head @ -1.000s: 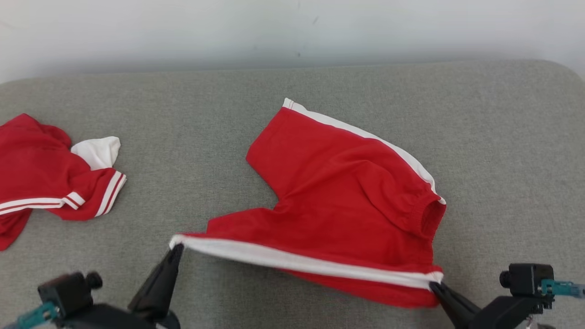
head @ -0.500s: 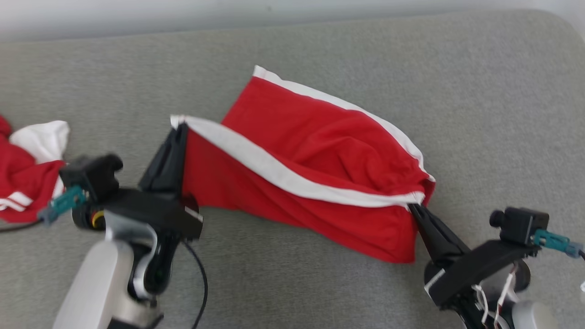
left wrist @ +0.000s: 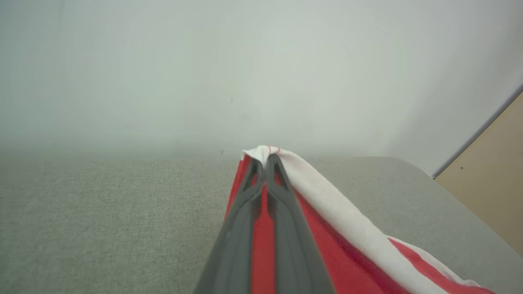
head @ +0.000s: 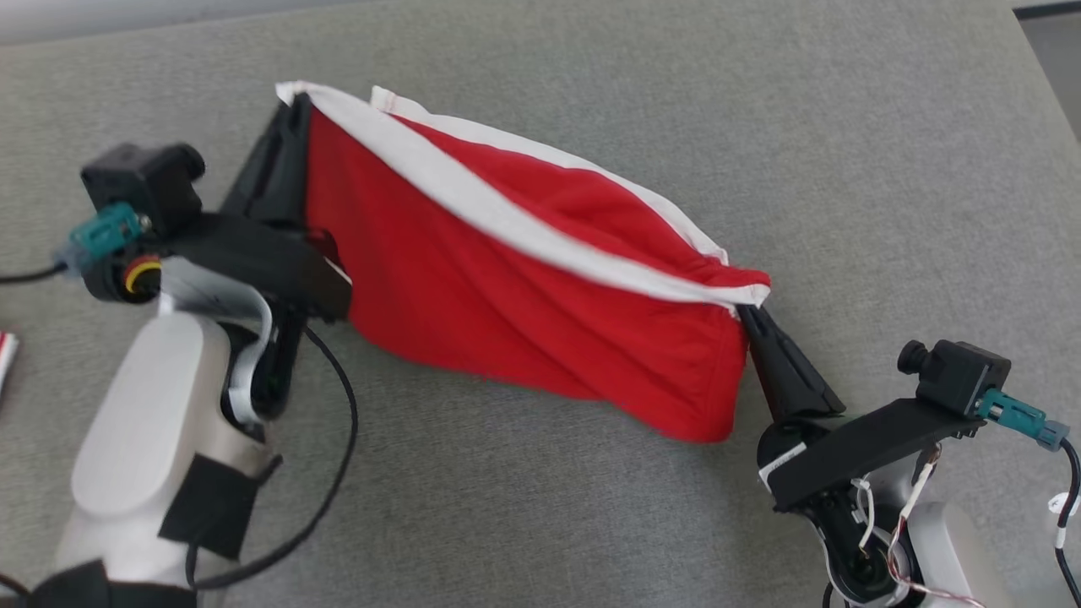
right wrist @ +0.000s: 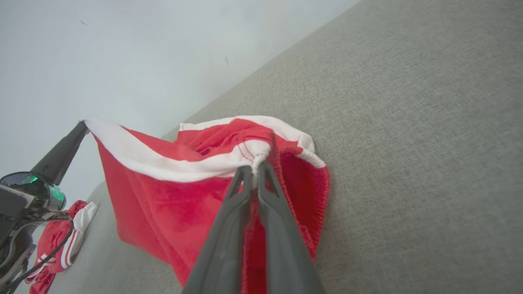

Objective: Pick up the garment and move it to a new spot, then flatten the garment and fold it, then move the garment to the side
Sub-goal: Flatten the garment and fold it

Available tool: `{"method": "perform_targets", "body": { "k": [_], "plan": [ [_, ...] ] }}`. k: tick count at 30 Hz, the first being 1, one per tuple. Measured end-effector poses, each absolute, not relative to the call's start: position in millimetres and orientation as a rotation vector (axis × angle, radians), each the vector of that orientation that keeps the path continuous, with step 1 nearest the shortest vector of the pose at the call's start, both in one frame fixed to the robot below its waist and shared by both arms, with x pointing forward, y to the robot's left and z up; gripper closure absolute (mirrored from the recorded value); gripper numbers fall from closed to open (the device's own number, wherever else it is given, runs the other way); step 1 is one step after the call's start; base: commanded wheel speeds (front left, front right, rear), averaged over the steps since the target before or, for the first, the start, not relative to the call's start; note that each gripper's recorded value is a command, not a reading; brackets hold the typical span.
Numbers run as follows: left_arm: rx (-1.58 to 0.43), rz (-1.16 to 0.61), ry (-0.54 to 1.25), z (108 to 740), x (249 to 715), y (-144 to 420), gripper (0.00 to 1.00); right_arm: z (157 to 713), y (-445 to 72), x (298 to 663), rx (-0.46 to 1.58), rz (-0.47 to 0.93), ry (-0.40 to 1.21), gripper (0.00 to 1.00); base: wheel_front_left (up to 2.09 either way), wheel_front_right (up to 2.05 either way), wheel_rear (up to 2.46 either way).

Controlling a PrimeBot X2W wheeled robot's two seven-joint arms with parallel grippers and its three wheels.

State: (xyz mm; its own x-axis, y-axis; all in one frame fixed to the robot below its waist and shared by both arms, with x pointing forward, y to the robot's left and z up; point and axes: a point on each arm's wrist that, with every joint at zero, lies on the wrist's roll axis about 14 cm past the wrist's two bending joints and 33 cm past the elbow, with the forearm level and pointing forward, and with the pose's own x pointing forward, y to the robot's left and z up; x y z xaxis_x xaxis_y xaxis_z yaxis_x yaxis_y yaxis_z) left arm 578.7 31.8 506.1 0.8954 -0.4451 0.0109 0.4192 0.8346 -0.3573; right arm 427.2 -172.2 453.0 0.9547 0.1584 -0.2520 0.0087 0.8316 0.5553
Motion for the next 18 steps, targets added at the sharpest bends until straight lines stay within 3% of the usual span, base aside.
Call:
{"method": "perform_targets", "body": {
  "k": [18],
  "plan": [
    [-0.197, -0.452, 0.152, 469.3, 623.9, 2.5, 1.00, 434.4, -191.6, 449.3, 0.672, -0.016, 0.236, 1.00, 0.00, 0.00, 0.00]
  ]
}}
